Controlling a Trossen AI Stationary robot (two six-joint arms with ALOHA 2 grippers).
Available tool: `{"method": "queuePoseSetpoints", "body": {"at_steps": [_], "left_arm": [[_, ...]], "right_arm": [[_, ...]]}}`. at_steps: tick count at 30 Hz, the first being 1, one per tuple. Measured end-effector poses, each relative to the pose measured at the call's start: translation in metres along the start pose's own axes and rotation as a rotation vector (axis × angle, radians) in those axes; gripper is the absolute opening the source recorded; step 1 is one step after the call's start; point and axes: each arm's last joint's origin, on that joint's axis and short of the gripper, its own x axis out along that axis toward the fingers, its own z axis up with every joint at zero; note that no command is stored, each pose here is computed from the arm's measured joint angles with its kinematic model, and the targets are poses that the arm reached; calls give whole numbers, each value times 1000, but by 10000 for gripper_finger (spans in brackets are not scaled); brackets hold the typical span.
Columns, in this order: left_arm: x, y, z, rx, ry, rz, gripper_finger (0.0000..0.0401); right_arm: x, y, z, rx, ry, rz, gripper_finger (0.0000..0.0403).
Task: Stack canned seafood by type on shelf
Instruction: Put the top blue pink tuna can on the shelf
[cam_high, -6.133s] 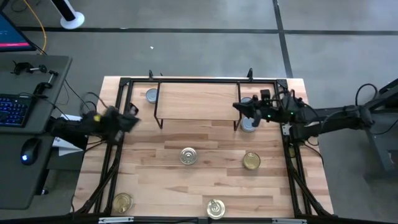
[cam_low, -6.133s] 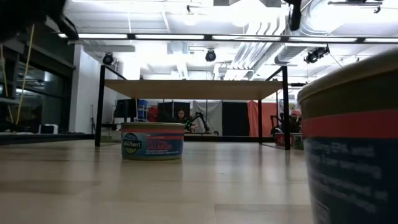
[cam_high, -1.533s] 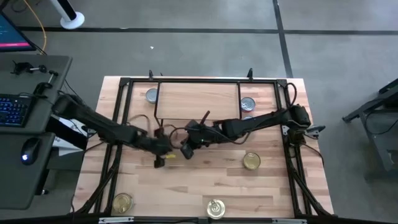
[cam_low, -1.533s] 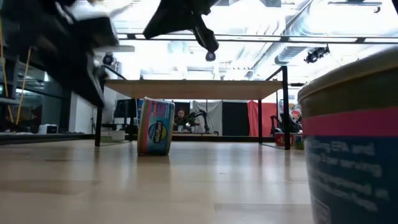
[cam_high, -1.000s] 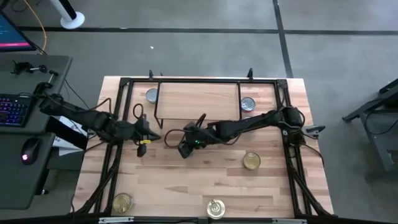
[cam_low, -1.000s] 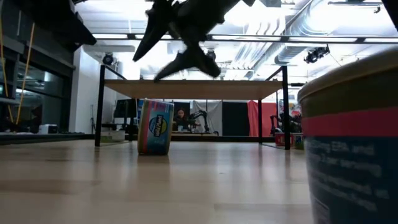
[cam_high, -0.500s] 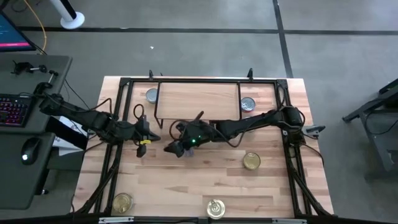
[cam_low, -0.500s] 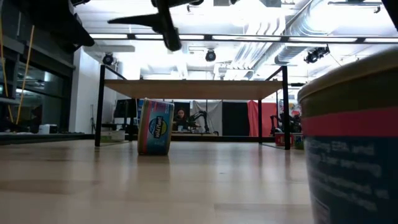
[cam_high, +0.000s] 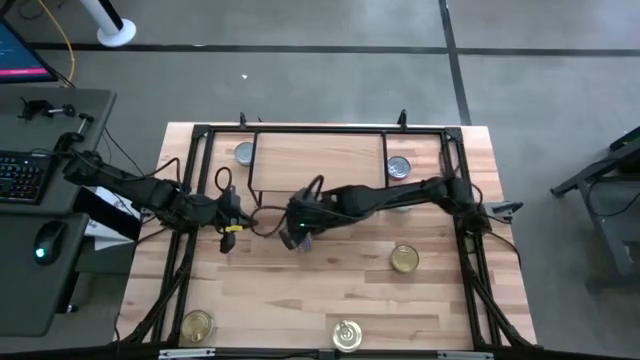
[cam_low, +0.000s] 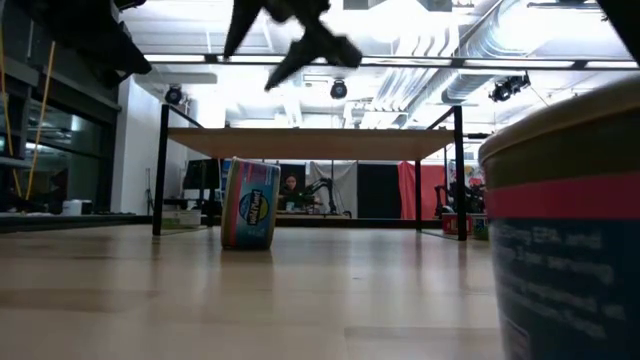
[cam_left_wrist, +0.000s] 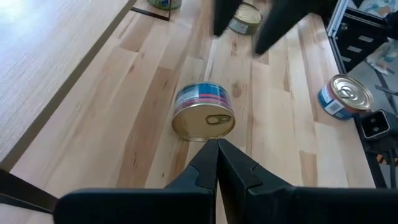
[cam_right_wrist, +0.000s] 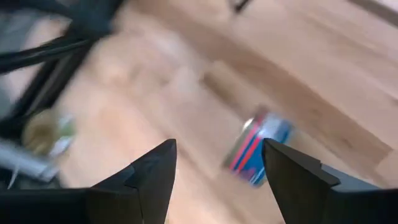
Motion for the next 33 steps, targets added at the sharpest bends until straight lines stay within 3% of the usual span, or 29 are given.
{"method": "queuePoseSetpoints", "body": {"at_steps": [10, 19, 33], "left_arm": [[0, 0, 0, 0, 2, 2, 0], [0, 0, 0, -9, 2, 3, 0], [0, 1, -2, -10, 19, 13, 0]], "right_arm": [[54, -8, -5, 121, 55, -285, 229], [77, -8, -16, 248, 78, -276, 229], [81, -8, -27, 273, 170, -285, 229]]}}
